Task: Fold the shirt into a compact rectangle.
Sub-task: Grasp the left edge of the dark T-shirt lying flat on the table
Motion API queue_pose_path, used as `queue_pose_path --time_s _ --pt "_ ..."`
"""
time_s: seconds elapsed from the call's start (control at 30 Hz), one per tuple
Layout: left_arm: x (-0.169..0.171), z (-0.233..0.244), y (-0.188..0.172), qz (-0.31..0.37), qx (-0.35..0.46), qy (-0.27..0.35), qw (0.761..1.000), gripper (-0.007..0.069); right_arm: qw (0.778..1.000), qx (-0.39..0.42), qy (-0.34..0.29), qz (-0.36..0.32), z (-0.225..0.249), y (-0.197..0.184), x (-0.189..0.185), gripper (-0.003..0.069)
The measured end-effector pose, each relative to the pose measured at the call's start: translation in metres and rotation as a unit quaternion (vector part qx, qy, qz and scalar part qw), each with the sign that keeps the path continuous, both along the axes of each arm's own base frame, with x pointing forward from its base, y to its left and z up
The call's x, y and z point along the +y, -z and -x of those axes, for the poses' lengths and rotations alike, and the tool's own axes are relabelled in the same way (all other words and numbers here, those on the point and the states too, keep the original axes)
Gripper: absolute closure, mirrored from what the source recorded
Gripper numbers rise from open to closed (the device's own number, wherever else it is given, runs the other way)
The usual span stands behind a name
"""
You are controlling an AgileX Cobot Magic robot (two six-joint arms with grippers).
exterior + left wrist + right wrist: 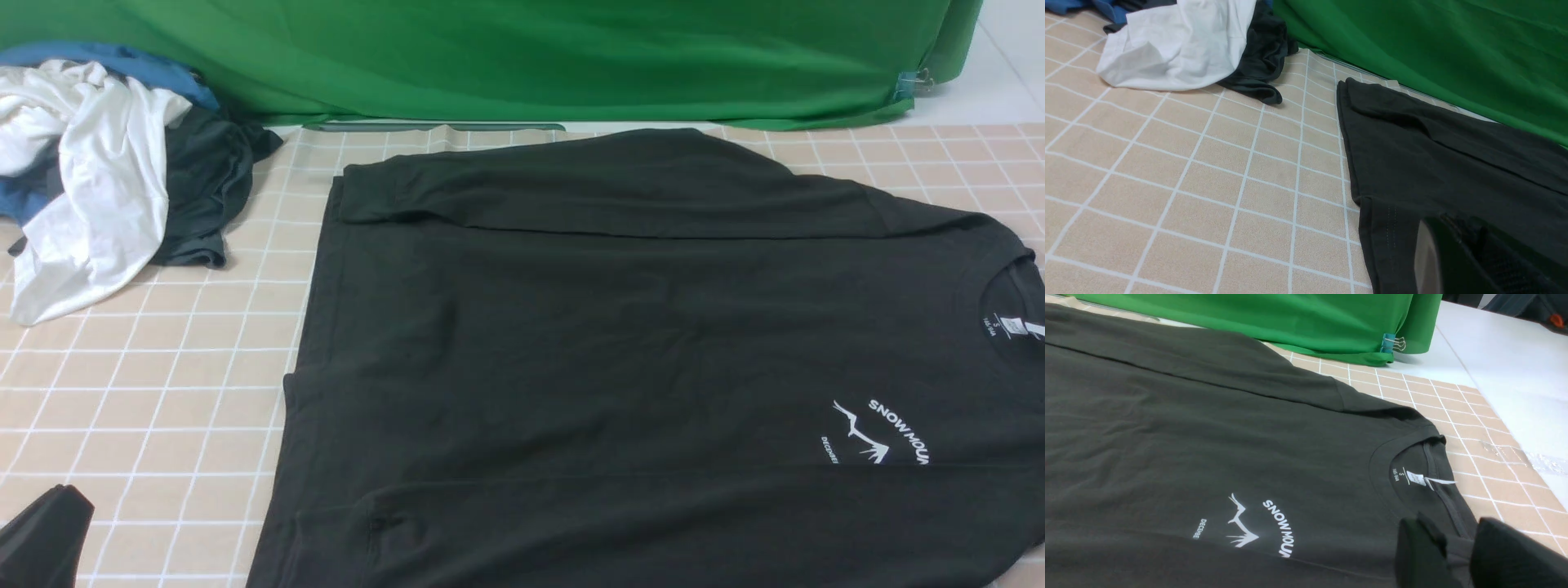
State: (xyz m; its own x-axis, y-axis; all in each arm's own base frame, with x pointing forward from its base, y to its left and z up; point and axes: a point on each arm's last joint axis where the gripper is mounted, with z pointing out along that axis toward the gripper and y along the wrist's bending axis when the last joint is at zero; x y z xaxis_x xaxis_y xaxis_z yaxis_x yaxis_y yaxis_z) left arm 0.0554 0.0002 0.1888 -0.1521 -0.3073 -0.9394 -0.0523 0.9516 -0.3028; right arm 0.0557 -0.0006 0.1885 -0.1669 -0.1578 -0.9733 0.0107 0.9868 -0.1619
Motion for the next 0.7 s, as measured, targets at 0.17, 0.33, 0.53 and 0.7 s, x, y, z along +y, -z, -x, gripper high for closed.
queue_pose_path --time_s 0.17,0.33,0.53,0.7 --pt "0.0000 0.0000 0.0000 0.000 0.000 0.000 1.000 0.0611 1.000 0.000 0.000 0.000 0.0000 0.0000 0.0000 0.0421" --pt "0.0000 0.0000 0.0000 0.000 0.000 0.000 1.000 0.0611 1.000 0.000 0.000 0.000 0.0000 0.0000 0.0000 0.0420" --pt "0.0000 0.0000 0.0000 0.000 0.000 0.000 1.000 0.0611 1.000 0.000 0.000 0.000 0.0000 0.0000 0.0000 0.0419" --pt "0.0008 -0.0003 -0.0021 -0.020 -0.011 -0.001 1.000 0.0611 1.000 0.000 0.000 0.000 0.0000 0.0000 0.0000 0.0420"
